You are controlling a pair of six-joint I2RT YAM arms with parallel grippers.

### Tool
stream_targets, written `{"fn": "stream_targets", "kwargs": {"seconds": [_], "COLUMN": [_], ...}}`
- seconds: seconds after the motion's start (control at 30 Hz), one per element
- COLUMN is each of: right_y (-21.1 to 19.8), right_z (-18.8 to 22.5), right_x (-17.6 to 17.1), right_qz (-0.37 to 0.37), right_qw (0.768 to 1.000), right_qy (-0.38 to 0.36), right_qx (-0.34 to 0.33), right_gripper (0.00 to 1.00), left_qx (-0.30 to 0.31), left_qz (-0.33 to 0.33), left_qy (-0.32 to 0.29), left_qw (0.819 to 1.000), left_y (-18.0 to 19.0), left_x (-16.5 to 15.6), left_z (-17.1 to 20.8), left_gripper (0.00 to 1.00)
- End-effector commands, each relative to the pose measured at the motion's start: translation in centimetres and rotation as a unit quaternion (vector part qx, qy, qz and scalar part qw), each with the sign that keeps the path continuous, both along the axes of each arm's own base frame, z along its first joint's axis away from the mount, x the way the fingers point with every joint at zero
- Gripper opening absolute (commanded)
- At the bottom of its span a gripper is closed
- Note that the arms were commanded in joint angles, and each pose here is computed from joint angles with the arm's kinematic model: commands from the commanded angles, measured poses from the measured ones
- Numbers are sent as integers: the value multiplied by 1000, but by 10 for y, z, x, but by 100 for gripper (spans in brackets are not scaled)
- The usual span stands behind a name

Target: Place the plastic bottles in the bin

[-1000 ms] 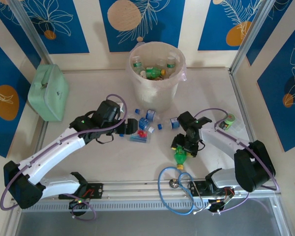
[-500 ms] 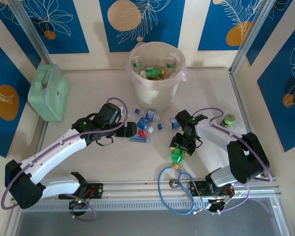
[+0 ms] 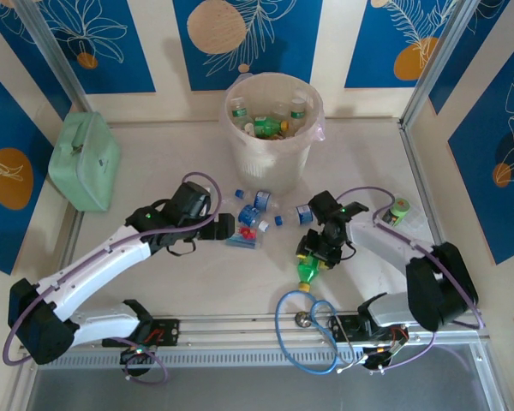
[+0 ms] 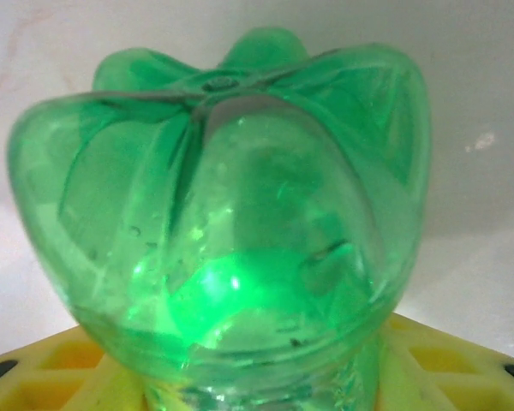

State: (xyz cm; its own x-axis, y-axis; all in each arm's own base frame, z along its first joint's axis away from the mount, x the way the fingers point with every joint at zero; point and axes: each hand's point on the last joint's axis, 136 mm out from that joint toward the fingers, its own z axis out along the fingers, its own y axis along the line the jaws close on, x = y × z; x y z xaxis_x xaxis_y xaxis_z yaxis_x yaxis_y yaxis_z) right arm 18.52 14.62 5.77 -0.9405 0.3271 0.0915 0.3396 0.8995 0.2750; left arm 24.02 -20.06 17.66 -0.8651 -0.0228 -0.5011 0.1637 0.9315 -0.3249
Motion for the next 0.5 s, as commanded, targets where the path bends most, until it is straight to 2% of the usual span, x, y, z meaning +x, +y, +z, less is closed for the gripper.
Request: {"fn": "stream_targets", "kwargs": {"seconds": [0.0,0.23,0.47], "right_y": [5,19,32], "right_z": [15,70,172], "right_x": [2,17,35], "right_qz": [0,16,52], "right_qw": [999,989,956], "right_qy": [-30,-114,-235], "right_qx": [26,87,166], "right_gripper": [46,42,39], "left_qx": [14,9,-11], "left_qz": [28,58,82], "left_qy": [0,-2,-11], "left_qw": [1000,998,996], "left_y": [13,24,28], "left_x": [4,11,23], "left_z": [2,7,20], "left_gripper": [93,94,95]}}
